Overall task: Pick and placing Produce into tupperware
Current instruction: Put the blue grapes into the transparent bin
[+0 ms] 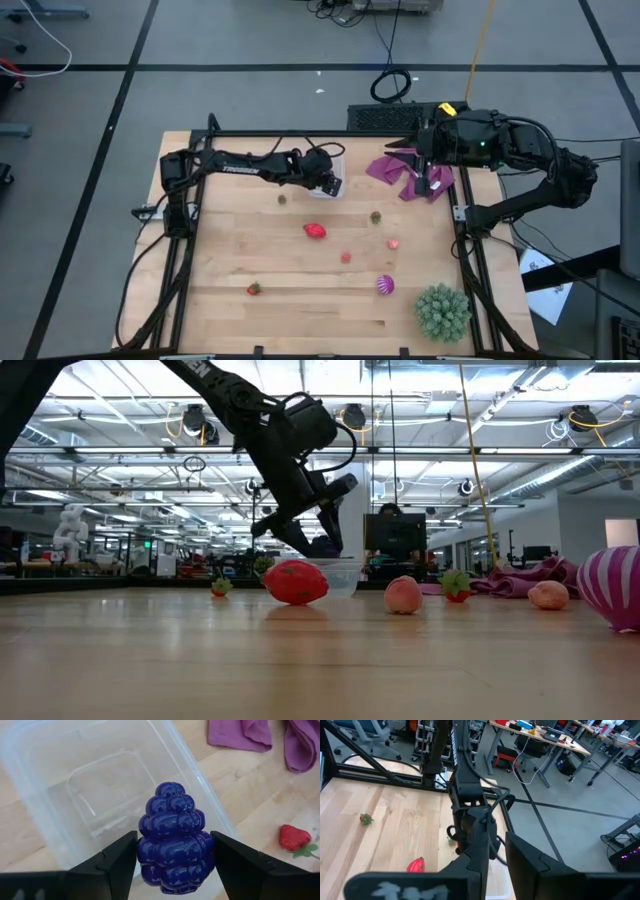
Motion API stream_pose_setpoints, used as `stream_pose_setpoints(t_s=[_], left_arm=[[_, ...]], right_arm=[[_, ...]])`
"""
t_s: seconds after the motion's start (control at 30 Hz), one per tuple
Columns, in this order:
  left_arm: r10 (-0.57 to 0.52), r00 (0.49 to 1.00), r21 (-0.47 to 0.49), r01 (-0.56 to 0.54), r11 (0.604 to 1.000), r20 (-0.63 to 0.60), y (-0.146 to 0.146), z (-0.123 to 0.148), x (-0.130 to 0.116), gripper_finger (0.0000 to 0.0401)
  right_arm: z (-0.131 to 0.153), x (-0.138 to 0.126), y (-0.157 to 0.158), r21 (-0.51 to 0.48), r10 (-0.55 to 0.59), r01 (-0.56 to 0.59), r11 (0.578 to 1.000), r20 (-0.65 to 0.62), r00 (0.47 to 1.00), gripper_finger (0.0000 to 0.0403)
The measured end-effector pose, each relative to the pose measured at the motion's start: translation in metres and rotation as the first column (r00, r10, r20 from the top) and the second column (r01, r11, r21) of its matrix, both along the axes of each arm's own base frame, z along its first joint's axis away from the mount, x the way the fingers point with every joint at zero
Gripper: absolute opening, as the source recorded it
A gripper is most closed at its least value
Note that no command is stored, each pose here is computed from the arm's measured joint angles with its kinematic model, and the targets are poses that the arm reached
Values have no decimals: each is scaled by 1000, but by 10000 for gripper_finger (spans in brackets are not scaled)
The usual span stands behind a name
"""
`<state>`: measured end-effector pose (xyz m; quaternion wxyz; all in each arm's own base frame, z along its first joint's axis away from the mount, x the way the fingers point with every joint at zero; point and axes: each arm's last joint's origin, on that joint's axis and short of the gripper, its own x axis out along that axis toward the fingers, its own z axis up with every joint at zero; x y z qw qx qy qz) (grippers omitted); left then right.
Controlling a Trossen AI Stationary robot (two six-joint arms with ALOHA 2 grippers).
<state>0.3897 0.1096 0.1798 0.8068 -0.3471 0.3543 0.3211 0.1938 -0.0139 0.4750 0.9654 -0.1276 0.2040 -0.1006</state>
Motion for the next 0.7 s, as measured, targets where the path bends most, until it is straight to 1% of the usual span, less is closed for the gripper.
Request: stream_pose_setpoints(t_s=[0.1,0.17,0.33,0.5,0.7], left_arm=[[-8,1000,-9,8,1000,-23,-3,-6,1,241],[-13,1000,-9,12,1000,-5,-3,-5,3,241],[-13,1000,-7,13,1000,-8,-2,-6,2,241],[-60,998,26,59,998,10,-1,-2,5,241],[-65,997,41,64,997,40,0,0,8,241]], right_arm=[[0,0,0,6,0,0,1000,1,1000,57],[0,0,0,6,1,-1,1000,1,1000,57],[0,0,0,7,0,0,1000,1,1000,57],[0,0,0,6,1,-1,1000,0,1000,57],[0,0,0,5,2,-2,1000,0,1000,57]])
